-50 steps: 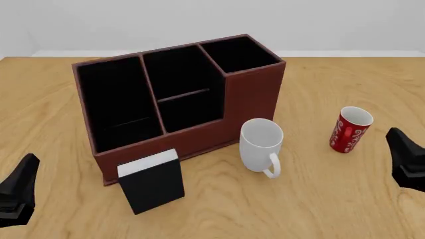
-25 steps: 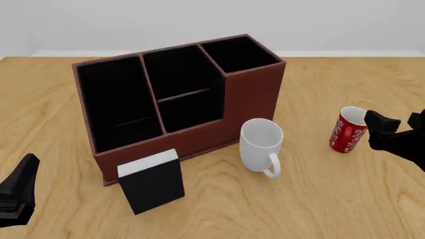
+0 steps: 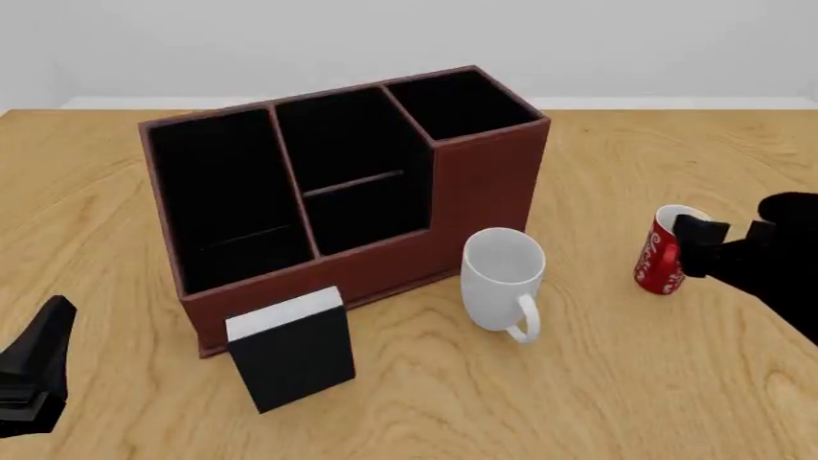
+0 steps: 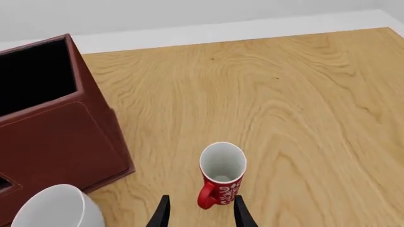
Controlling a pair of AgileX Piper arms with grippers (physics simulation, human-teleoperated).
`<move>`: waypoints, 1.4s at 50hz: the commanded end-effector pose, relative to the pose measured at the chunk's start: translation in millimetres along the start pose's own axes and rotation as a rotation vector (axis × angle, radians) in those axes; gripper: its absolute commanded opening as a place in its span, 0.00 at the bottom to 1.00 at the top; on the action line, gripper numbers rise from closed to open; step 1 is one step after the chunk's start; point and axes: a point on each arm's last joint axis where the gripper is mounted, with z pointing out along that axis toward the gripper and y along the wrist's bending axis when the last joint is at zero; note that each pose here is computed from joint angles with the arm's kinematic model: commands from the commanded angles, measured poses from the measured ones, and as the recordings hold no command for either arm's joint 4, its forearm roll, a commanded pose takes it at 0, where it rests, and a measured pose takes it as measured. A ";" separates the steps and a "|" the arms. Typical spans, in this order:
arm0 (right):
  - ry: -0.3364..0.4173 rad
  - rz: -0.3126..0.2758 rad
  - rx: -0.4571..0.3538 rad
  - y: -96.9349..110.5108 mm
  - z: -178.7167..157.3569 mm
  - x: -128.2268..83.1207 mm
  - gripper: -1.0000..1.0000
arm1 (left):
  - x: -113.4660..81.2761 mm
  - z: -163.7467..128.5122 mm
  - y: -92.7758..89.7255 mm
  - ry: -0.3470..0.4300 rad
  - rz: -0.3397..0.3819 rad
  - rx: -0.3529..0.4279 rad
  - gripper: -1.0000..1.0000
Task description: Pick up the red mug and place it to the right of the caddy.
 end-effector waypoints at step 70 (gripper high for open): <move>0.158 0.087 0.023 -3.8 54.4 31.5 1.00 | 0.0 0.0 0.0 0.000 0.000 0.000 1.00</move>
